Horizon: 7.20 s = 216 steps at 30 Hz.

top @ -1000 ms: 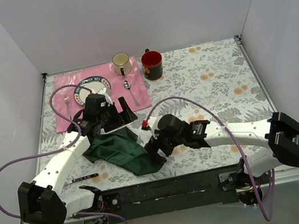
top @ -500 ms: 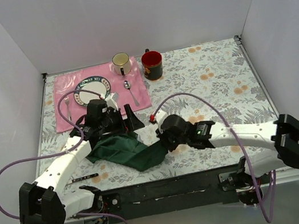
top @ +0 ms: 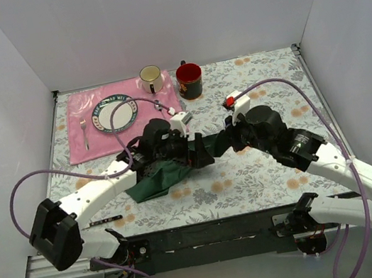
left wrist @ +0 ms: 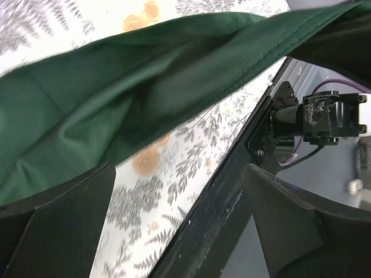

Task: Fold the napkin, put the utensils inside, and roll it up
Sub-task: Move the napkin to the centre of the board, then flatten the napkin out

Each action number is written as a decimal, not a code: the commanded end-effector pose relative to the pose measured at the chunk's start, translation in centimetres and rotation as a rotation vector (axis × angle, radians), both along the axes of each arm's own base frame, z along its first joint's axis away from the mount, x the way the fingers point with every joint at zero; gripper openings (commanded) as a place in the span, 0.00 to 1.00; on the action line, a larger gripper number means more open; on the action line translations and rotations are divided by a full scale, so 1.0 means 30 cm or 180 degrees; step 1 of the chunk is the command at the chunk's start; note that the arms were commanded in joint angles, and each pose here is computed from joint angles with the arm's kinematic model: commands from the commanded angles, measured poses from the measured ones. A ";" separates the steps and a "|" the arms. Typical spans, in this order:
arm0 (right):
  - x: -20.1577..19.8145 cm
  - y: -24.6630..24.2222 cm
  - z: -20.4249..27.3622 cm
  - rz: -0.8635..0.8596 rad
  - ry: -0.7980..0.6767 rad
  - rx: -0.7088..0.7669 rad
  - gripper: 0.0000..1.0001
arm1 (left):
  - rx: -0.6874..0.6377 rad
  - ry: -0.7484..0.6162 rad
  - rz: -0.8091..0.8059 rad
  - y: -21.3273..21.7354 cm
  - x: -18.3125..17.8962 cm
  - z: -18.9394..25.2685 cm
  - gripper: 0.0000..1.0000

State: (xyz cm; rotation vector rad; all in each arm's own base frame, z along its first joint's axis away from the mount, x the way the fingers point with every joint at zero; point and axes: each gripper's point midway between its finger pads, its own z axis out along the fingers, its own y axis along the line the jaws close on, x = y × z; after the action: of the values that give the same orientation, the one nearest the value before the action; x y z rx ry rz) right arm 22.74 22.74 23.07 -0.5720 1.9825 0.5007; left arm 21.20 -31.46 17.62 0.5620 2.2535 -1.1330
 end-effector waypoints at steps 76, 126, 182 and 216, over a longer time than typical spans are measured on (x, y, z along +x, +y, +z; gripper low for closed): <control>0.026 -0.430 1.247 -0.1082 -0.2282 0.0291 0.01 | -0.0734 -0.1063 -0.0625 -0.431 0.057 0.230 0.68; -0.124 -0.616 1.320 -0.1393 -0.2850 0.0385 0.01 | -0.0281 -0.2071 -0.0068 -0.151 0.070 0.893 0.00; 0.953 -0.848 -0.316 -0.2612 0.1055 -0.1838 0.77 | 0.1965 -0.1337 0.2273 -0.017 1.040 0.034 0.70; -0.021 -0.723 -0.715 -0.3495 0.2334 0.0059 0.14 | 0.0604 -0.0570 0.0984 -0.112 0.107 0.143 0.78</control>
State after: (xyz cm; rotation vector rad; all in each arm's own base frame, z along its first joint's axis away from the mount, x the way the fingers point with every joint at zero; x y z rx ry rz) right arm 21.77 2.33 1.83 0.7142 2.6381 0.0497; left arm 23.22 -35.41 18.15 0.4046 2.3186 -0.6905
